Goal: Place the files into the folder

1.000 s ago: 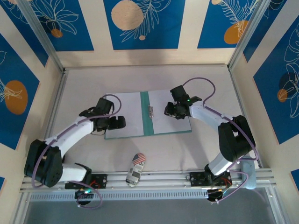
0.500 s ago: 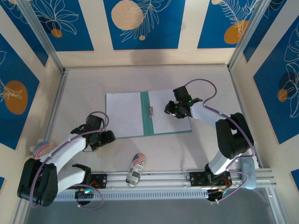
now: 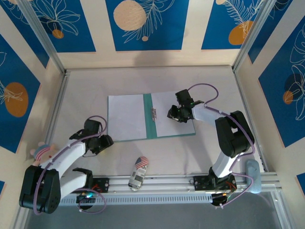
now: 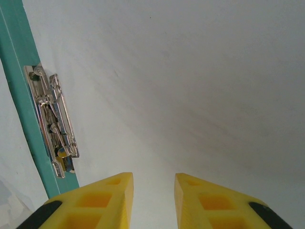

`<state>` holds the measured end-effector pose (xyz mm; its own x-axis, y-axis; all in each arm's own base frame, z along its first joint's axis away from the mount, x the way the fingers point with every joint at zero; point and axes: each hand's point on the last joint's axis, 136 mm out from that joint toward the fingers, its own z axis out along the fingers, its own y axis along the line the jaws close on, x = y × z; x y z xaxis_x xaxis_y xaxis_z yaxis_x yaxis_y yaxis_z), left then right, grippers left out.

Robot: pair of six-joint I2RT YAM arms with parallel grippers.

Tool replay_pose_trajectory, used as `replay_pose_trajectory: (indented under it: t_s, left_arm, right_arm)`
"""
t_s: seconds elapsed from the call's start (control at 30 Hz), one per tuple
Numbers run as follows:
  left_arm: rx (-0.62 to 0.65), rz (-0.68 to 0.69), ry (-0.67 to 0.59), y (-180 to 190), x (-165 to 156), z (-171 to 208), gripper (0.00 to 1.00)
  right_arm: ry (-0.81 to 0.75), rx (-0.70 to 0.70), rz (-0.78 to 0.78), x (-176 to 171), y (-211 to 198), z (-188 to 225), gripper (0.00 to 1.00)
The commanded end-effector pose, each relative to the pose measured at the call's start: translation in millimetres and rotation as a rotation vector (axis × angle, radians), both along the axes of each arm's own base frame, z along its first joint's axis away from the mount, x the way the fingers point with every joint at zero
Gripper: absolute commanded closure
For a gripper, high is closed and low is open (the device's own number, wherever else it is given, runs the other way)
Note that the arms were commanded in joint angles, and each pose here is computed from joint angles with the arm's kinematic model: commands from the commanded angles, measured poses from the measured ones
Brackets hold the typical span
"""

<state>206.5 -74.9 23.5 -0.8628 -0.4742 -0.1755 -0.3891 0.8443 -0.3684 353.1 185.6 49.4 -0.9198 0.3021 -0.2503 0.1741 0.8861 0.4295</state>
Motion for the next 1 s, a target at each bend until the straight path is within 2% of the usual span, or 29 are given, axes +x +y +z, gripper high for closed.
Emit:
replay_pose_trajectory:
  t_s: [0.0,0.3,0.57,0.73,0.97]
  left_arm:
    - [-0.081,-0.022,-0.077,-12,13,11,0.49]
    - [-0.094,0.000,-0.099,-8,16,17,0.52]
    - [-0.090,0.027,-0.069,-1,15,9,0.44]
    - [-0.116,0.027,-0.073,-4,17,9,0.52]
    - [-0.134,0.024,-0.063,-6,18,5,0.54]
  right_arm:
    - [0.012,0.019,0.003,3,5,3,0.70]
    - [0.043,0.008,0.005,4,7,-3,0.70]
    - [0.055,0.004,0.003,4,6,-5,0.70]
    - [0.066,0.002,0.003,4,6,-7,0.70]
    - [0.088,0.001,0.007,4,8,-11,0.70]
